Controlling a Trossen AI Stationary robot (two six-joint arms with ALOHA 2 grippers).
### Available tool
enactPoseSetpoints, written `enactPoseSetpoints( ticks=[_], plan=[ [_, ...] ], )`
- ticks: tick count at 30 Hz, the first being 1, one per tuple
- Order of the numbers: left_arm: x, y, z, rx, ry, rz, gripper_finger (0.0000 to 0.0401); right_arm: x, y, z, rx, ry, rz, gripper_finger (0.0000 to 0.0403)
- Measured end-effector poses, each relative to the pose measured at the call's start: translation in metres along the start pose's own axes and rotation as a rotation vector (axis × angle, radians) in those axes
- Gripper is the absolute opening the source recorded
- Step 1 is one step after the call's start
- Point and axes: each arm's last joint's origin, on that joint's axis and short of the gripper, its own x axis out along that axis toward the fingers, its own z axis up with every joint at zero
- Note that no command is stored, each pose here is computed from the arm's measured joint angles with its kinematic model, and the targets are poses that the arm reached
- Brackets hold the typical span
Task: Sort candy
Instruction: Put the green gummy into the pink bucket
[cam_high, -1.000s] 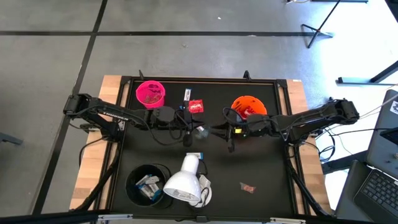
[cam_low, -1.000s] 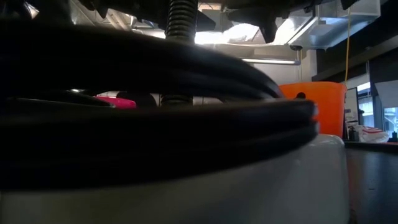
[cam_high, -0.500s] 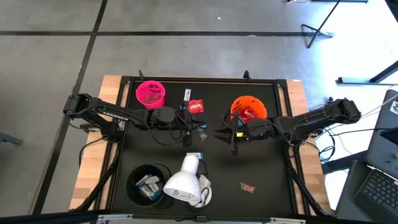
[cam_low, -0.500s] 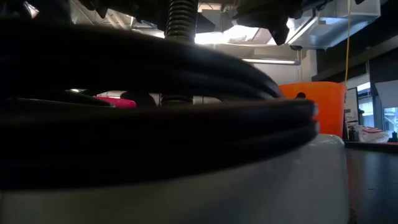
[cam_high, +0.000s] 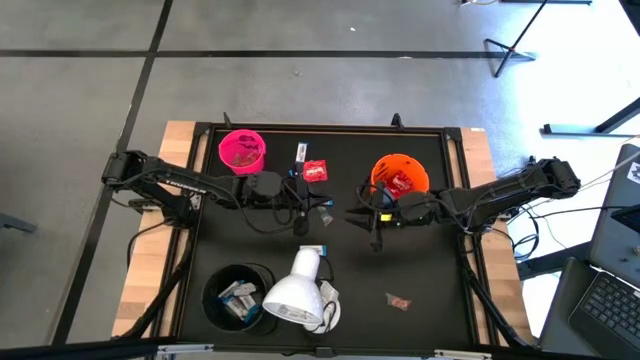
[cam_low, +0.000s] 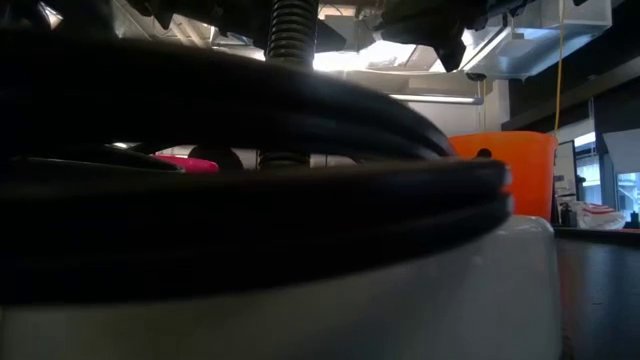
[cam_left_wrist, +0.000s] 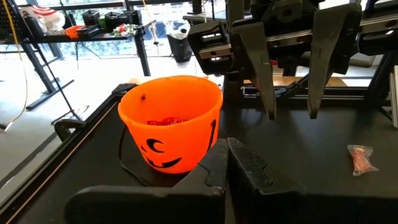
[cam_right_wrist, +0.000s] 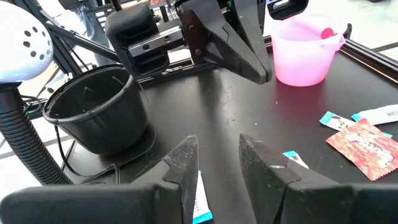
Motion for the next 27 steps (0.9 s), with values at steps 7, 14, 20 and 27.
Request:
enactPoseSetpoints(
  ticks=[7,14,20,27],
  plan=[
    [-0.0002,0.0,0.0004,-0.001,-0.003,0.0,0.0,0.0,-0.0001,0.0001,0.0,-0.001,0.0,0.0115],
    [-0.0001,0.0003,0.0004,-0.001,-0.003,0.001,0.0,0.0,0.0,0.0002,0.001,-0.002,0.0,0.0115],
    [0.0005,0.004,0.001,-0.004,-0.008,0.012,0.0,0.0001,0.0,0.0004,0.018,-0.003,0.001,0.0115],
    [0.0002,0.0019,0.0011,-0.003,-0.01,0.006,0.0,0.0001,0.0002,0.0008,0.034,-0.007,0.002,0.0115]
  ],
)
